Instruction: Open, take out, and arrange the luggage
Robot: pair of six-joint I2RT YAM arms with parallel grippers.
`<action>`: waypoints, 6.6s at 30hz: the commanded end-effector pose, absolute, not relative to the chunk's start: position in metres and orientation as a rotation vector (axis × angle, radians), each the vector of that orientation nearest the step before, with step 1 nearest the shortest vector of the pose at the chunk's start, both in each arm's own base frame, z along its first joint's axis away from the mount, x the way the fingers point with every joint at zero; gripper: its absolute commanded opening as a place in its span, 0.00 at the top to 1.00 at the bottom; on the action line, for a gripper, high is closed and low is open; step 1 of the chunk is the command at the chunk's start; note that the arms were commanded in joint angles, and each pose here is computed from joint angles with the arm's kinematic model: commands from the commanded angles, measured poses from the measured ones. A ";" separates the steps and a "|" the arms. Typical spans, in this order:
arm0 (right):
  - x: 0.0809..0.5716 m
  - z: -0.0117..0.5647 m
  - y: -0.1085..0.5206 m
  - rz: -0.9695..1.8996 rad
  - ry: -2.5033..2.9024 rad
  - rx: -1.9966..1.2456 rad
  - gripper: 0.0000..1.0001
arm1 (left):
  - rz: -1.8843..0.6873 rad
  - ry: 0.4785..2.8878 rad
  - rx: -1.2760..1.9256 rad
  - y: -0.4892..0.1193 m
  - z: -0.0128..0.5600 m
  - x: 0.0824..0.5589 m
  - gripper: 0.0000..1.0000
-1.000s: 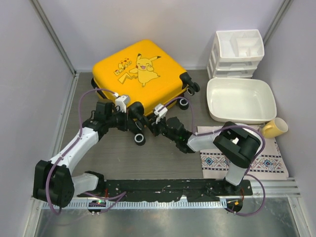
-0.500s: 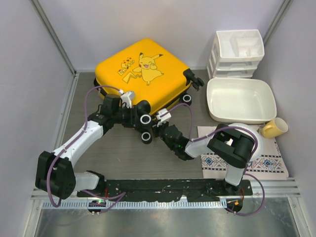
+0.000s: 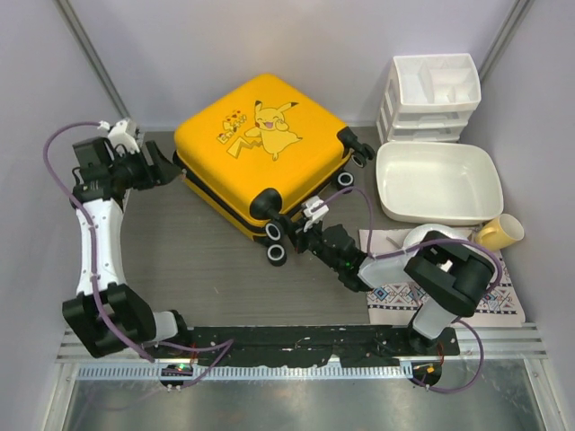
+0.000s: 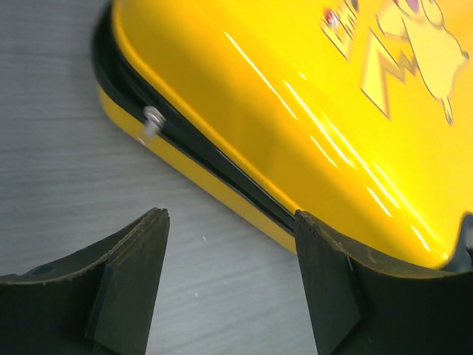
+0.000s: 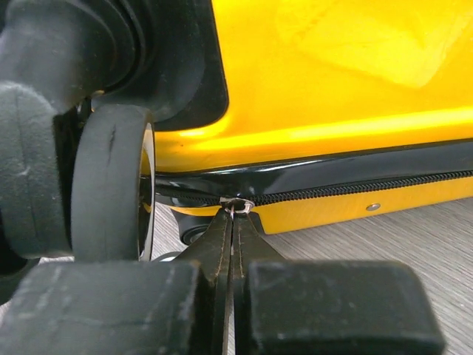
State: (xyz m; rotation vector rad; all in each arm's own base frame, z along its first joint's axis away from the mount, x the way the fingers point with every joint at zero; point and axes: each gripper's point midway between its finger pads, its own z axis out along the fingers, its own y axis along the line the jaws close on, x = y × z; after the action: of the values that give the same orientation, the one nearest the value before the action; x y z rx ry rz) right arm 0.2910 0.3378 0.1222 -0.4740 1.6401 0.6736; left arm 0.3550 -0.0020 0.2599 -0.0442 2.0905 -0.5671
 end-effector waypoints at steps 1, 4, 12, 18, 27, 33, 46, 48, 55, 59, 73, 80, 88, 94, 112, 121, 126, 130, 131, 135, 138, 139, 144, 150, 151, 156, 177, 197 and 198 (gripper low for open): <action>0.304 0.174 0.313 0.732 1.496 -0.418 0.99 | -0.492 2.045 -0.107 0.039 0.268 0.403 0.27; 0.306 0.171 0.293 0.749 1.497 -0.482 0.99 | -0.458 1.999 -0.140 0.064 0.274 0.434 0.27; 0.292 0.146 0.261 0.755 1.522 -0.622 0.99 | -0.534 2.027 -0.347 0.083 0.250 0.507 0.44; 0.296 0.153 0.259 0.755 1.506 -0.620 0.99 | -0.505 2.216 -0.210 0.041 0.190 0.497 0.52; 0.302 0.155 0.258 0.755 1.503 -0.622 0.99 | -0.497 2.347 -0.145 0.012 0.144 0.484 0.53; 0.304 0.155 0.256 0.747 1.504 -0.618 0.99 | -0.486 2.330 -0.130 0.015 0.141 0.476 0.58; 0.313 0.153 0.251 0.727 1.514 -0.605 0.99 | -0.399 2.463 -0.054 0.018 0.100 0.475 0.69; 0.314 0.154 0.252 0.727 1.511 -0.607 0.99 | -0.391 2.453 -0.073 0.023 0.103 0.470 0.73; 0.317 0.150 0.254 0.732 1.514 -0.615 0.99 | -0.245 2.511 -0.026 0.040 0.087 0.457 0.66; 0.325 0.146 0.256 0.726 1.526 -0.603 0.99 | -0.283 2.490 -0.029 0.030 0.090 0.472 0.72; 0.442 0.193 0.324 0.793 1.294 -0.572 0.99 | -0.455 2.417 -0.721 0.064 0.082 0.378 1.00; 0.362 0.171 0.311 0.929 1.362 -0.652 0.99 | -0.481 2.362 -0.868 0.056 0.083 0.365 1.00; 0.314 0.156 0.376 1.039 1.305 -0.764 0.99 | -0.513 2.325 -0.934 0.034 0.071 0.334 1.00; 0.362 0.159 0.402 0.877 1.404 -0.631 0.99 | -0.546 2.304 -0.931 0.026 0.078 0.328 1.00; 0.306 0.169 0.454 1.008 1.348 -0.704 0.99 | -0.586 2.296 -0.815 0.013 0.090 0.336 1.00; 0.245 0.209 0.406 1.047 1.409 -0.996 0.34 | -0.500 2.302 -0.783 0.038 0.101 0.343 1.00; 0.211 0.228 0.355 1.044 1.528 -1.148 0.32 | -0.437 2.331 -0.744 0.056 0.101 0.341 1.00; 0.222 0.264 0.320 0.995 1.564 -1.082 0.30 | -0.456 2.381 -0.568 0.053 0.119 0.341 0.65; 0.245 0.266 0.302 0.958 1.621 -1.015 0.30 | -0.446 2.378 -0.546 0.054 0.126 0.342 0.56; 0.325 0.245 0.247 0.836 1.851 -0.720 0.35 | -0.310 2.322 -0.468 0.069 0.165 0.341 0.29; 0.380 0.231 0.212 0.754 1.957 -0.493 0.43 | -0.235 2.286 -0.456 0.081 0.193 0.339 0.24; 0.391 0.229 0.206 0.745 1.971 -0.430 0.45 | -0.214 2.263 -0.475 0.086 0.205 0.337 0.24; 0.449 0.187 0.194 0.695 2.034 -0.293 0.51 | -0.195 2.228 -0.660 0.107 0.217 0.323 0.23; 0.482 0.135 0.229 0.772 2.086 -0.339 0.56 | -0.390 2.247 -0.795 0.080 0.195 0.301 0.28; 0.486 0.116 0.234 0.784 2.114 -0.343 0.58 | -0.424 2.253 -0.809 0.074 0.191 0.298 0.29; 0.496 0.090 0.269 0.824 2.107 -0.409 0.60 | -0.518 2.283 -0.908 0.050 0.163 0.272 0.36; 0.183 0.062 0.403 1.420 2.067 -0.939 0.70 | -0.673 2.161 -0.848 0.036 0.143 0.412 0.32; 0.467 0.206 0.181 0.638 1.923 -0.211 0.67 | -0.555 2.245 -0.736 0.072 0.152 0.339 0.28; 0.493 0.193 0.178 0.607 1.936 -0.168 0.68 | -0.562 2.235 -0.729 0.068 0.153 0.337 0.28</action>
State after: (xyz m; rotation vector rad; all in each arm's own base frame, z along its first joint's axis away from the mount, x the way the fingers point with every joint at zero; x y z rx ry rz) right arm 0.4293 0.1988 0.2317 -0.3657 1.8436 0.7491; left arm 0.3488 0.0917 0.1402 -0.8200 2.2661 -0.5097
